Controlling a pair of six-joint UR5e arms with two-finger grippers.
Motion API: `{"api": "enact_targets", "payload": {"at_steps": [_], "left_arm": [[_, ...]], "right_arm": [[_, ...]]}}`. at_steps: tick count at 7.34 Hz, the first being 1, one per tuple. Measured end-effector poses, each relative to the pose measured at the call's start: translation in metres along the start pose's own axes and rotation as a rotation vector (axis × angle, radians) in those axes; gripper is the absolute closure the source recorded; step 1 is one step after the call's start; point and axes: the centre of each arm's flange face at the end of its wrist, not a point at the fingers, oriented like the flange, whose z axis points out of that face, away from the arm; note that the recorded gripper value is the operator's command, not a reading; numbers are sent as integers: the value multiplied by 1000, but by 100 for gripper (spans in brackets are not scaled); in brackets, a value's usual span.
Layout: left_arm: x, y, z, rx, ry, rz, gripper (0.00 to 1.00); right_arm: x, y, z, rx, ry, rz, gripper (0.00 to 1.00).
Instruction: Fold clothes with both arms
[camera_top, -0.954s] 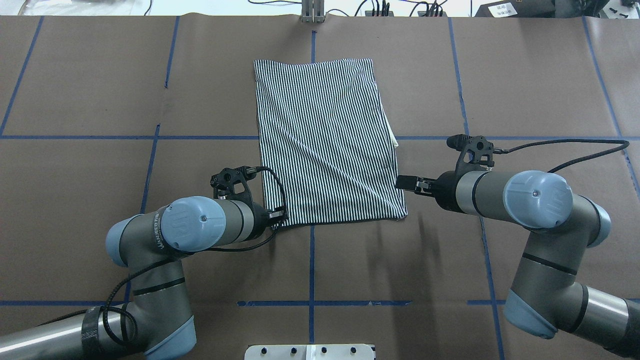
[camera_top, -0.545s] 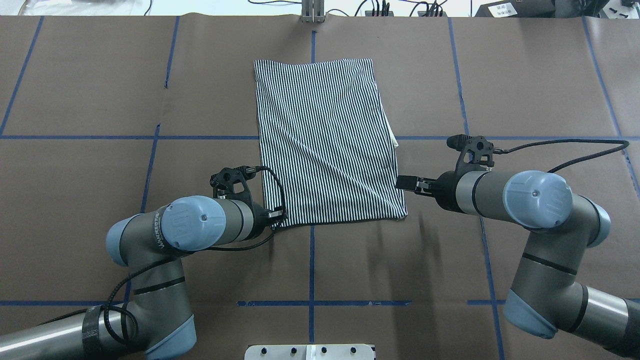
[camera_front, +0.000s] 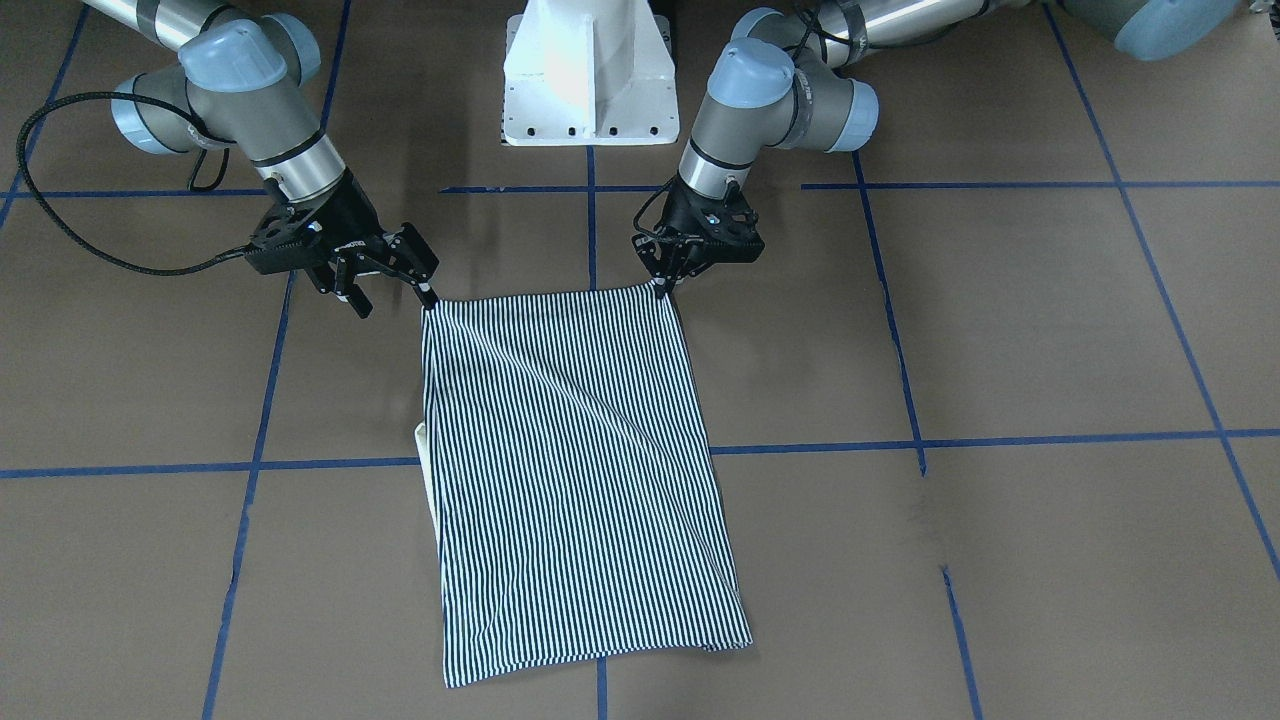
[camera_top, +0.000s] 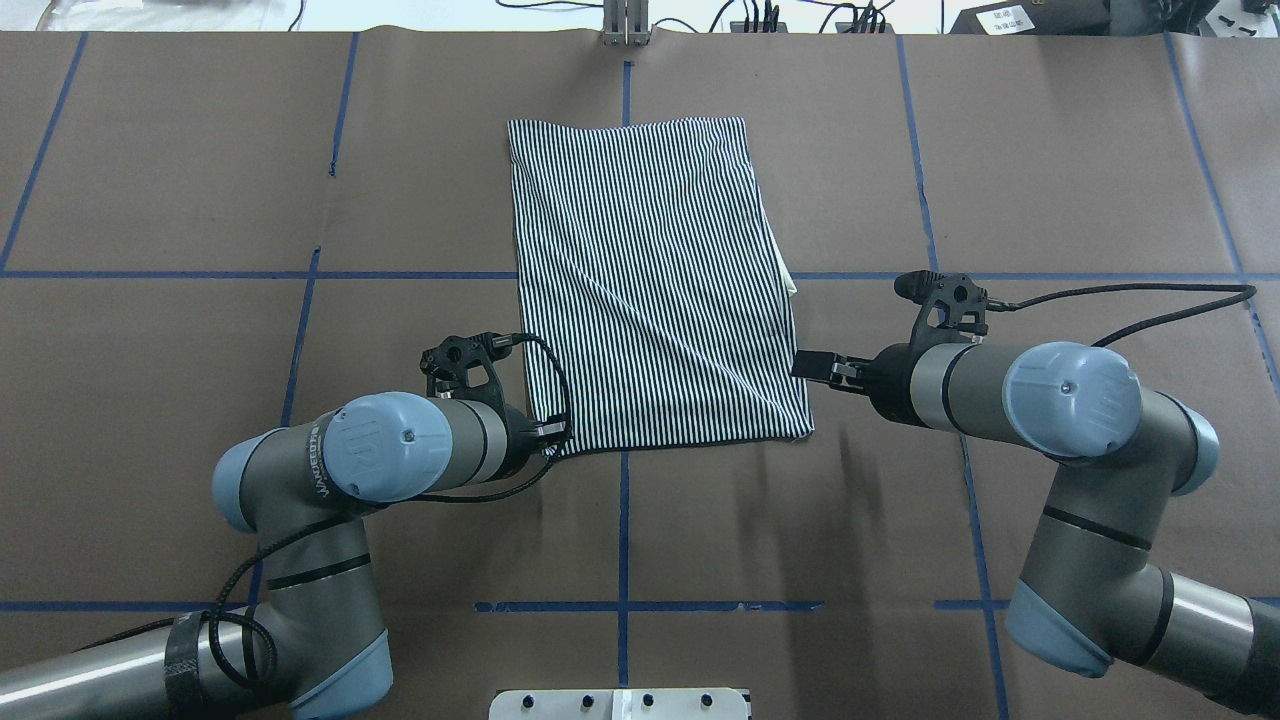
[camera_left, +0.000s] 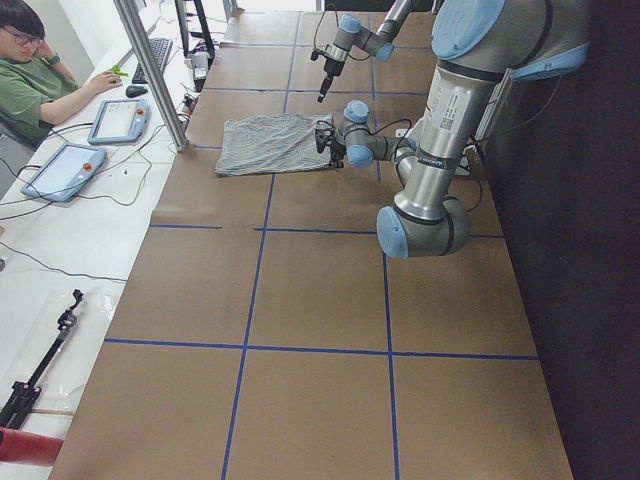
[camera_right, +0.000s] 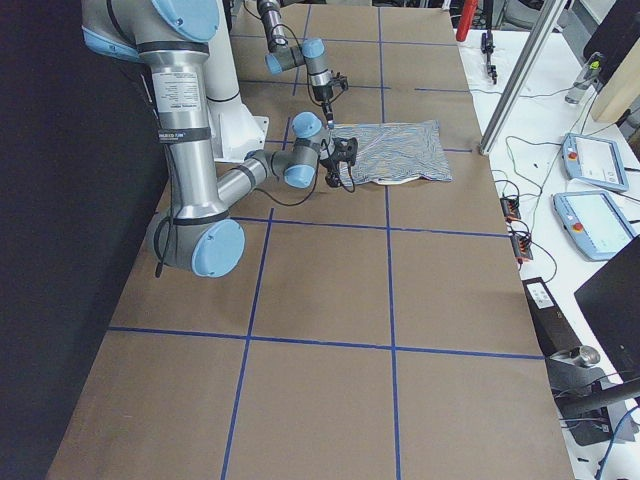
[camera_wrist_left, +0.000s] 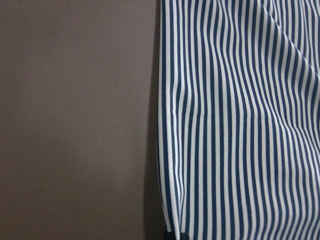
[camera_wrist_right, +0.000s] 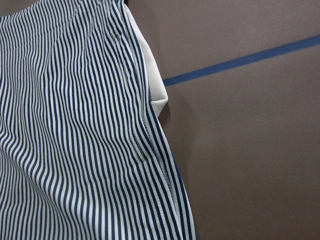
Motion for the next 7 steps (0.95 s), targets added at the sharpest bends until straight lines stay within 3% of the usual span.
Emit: {"api": "enact_targets", "payload": {"at_steps": [1, 3, 5, 7], "left_arm": [[0, 0, 0, 0, 0, 0, 100], [0, 0, 0, 0, 0, 1, 100], [0, 0, 0, 0, 0, 1, 100], [-1, 0, 0, -2, 1, 0, 100]], "right_arm": [[-12, 1, 4, -3, 24, 83, 13], [-71, -1, 15, 2, 146, 212, 17], [-101, 0, 27, 7, 255, 261, 27], [-107, -1, 57, 17, 323, 327, 28]]}}
